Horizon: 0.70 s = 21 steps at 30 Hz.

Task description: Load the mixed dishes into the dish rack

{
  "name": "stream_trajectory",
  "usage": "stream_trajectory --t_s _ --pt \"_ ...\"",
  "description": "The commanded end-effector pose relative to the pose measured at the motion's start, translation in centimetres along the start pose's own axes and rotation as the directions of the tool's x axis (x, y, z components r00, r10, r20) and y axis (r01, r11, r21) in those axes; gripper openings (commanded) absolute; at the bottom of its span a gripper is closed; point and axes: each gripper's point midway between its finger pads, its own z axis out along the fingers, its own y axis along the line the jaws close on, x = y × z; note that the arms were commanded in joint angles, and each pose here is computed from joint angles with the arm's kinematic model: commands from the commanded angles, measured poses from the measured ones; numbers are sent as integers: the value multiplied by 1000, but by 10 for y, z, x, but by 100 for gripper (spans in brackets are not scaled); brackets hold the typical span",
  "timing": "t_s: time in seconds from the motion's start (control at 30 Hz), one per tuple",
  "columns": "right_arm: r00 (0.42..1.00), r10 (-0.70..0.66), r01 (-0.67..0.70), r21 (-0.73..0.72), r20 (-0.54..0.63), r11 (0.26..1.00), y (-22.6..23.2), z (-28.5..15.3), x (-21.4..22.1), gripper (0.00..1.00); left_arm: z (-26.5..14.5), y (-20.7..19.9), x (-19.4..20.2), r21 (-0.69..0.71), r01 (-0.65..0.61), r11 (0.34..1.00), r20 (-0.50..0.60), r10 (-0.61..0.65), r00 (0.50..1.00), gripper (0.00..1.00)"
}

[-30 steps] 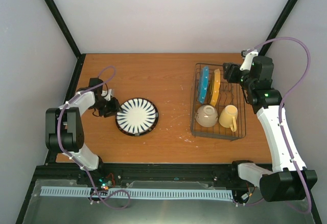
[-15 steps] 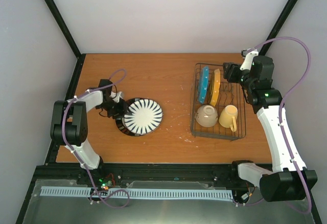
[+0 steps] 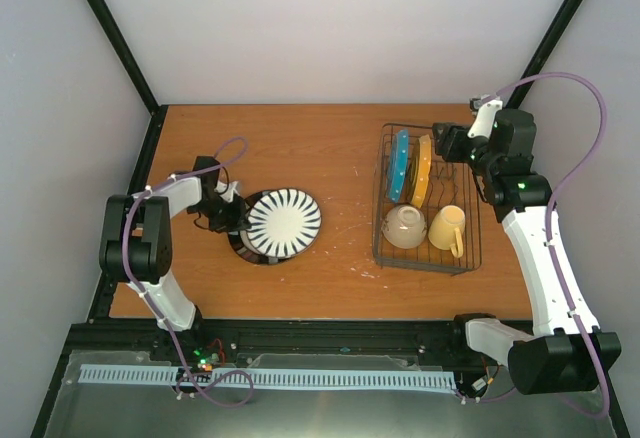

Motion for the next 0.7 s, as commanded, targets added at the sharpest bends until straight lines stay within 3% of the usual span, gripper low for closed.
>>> stream_trajectory --t_s 0.0,0.23,0.37,0.5,0.67 --pt "1000 5 -5 -96 5 995 17 -1 3 63 5 13 1 -58 27 998 -9 -28 1000 1" --pt "996 -66 44 -297 -63 954 75 13 40 61 -25 -8 -21 -36 -11 999 83 14 996 1" --pt "976 -219 192 -434 -14 880 127 8 64 61 -60 -31 -36 -2 -52 999 166 51 985 1" --pt "911 -397 403 -442 110 801 169 -10 88 66 -90 -50 -46 21 -84 996 228 77 971 1" --pt "794 -587 589 -431 155 683 211 -19 132 75 -100 -58 -48 36 -98 994 249 86 965 1"
